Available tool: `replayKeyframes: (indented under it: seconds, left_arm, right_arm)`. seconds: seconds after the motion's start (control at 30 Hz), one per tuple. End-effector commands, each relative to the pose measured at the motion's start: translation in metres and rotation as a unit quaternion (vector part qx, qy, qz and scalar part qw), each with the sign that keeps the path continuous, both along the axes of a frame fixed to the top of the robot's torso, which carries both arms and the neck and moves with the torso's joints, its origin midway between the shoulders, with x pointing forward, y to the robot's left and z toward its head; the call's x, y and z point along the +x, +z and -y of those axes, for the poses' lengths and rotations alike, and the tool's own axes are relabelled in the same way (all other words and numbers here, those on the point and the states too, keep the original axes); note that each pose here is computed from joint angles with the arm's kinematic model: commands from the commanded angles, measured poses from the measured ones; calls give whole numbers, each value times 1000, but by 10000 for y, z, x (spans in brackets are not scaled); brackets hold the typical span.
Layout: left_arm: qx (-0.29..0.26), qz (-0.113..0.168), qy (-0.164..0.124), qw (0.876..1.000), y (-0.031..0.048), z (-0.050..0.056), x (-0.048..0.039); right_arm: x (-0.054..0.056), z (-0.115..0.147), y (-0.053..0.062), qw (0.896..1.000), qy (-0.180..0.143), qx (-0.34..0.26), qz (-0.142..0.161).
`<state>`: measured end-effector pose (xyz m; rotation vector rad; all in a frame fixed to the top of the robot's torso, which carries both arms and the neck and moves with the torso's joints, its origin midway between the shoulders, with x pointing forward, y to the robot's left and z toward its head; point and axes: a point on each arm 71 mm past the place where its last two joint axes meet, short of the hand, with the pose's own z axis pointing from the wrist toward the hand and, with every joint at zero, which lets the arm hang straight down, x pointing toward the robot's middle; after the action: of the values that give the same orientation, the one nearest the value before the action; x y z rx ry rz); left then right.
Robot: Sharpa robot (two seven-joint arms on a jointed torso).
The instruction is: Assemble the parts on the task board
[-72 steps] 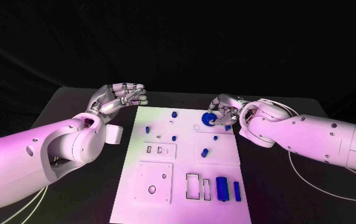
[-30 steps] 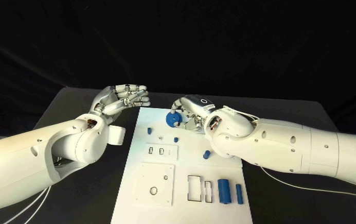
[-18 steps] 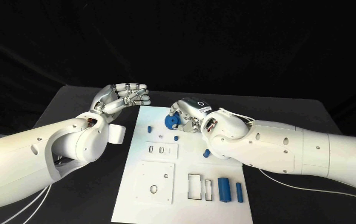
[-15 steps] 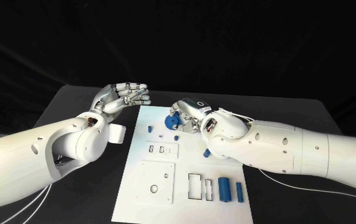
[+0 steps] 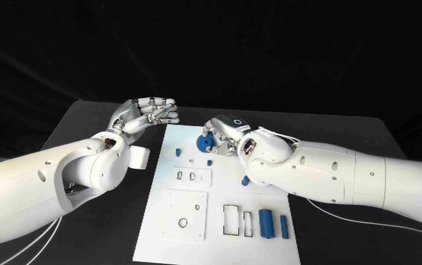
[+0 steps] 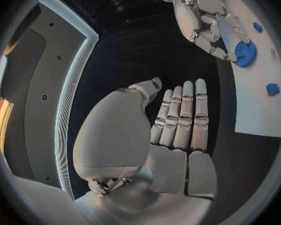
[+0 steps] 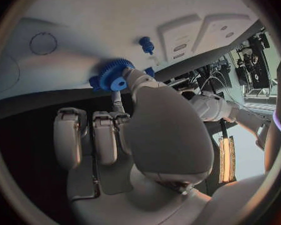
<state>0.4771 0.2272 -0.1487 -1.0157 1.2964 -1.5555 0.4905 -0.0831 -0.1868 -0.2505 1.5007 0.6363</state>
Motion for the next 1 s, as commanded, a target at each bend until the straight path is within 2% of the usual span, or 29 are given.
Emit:
replayKeyframes:
  seconds: [0.03,0.37,1.0]
  left_arm:
    - [-6,1,-11,1000,13,26,-6]
    - [-5,0,-11,1000,11,23,-6]
    - [-5,-1,-12,1000,8,20,-4]
  right_arm:
    - [3,-4,-19,1000,-3,-12,0]
    - [15,-3,-26,1000,1,-8,-6]
    - [10,62,-97,998,4,-23,-55]
